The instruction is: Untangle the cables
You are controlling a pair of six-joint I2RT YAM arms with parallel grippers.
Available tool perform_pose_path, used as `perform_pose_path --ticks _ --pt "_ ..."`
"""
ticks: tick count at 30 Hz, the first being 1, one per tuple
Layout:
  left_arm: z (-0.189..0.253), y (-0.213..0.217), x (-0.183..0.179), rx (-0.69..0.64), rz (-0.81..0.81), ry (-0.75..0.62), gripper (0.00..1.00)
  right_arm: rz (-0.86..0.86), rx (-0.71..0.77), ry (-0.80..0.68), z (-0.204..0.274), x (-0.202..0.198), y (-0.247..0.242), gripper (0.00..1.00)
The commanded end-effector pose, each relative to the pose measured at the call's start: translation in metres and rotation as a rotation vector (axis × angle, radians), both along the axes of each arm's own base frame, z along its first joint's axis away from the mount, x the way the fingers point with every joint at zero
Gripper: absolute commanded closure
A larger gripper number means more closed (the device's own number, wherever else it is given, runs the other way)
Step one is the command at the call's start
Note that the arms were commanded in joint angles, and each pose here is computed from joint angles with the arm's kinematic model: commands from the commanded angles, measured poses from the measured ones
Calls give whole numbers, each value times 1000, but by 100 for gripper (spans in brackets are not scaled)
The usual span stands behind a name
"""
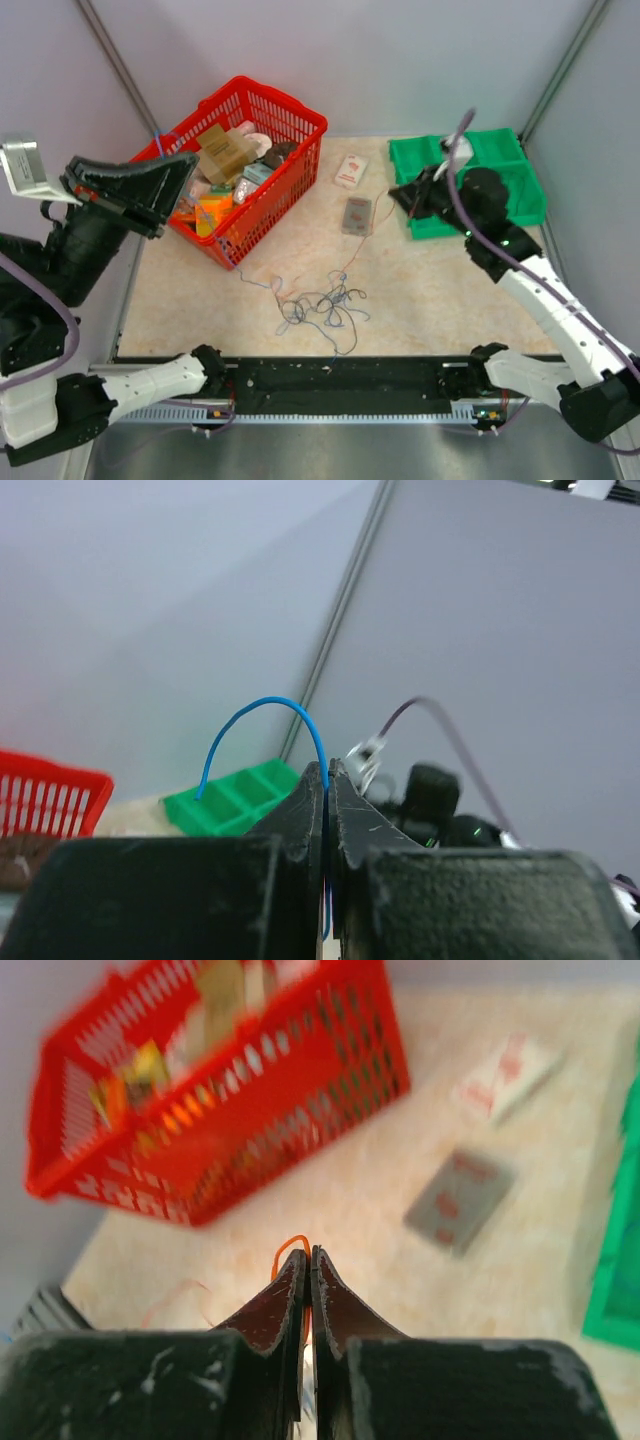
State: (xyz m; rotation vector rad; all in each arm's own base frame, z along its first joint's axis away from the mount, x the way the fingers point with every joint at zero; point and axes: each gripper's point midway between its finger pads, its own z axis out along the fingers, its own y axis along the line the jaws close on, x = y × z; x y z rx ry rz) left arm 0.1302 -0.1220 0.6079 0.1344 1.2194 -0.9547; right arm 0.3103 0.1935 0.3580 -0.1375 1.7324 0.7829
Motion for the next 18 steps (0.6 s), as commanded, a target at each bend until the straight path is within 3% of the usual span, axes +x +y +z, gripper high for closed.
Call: perform_pose_path --ticks 1,5,7,11,14,15,18 --pt "43 -39 3 57 -92 -159 100 76 -94 157 -96 -17 24 100" --pt "90 -36 -9 -7 -111 -280 100 -48 -197 304 -180 -17 1 100" --pt "107 -30 -13 -45 -102 -323 100 -20 -250 360 -204 -22 1 100" --pt "119 -38 -13 -55 -116 -371 100 162 -296 373 -213 -44 31 100" --pt "131 -35 -12 -81 -94 -395 100 180 -305 381 -216 -49 33 100" --pt "133 -31 -8 -99 -66 -384 100 188 -313 385 -216 -50 33 96" --pt "126 -41 1 -84 -70 -363 100 175 -333 362 -196 -50 29 54"
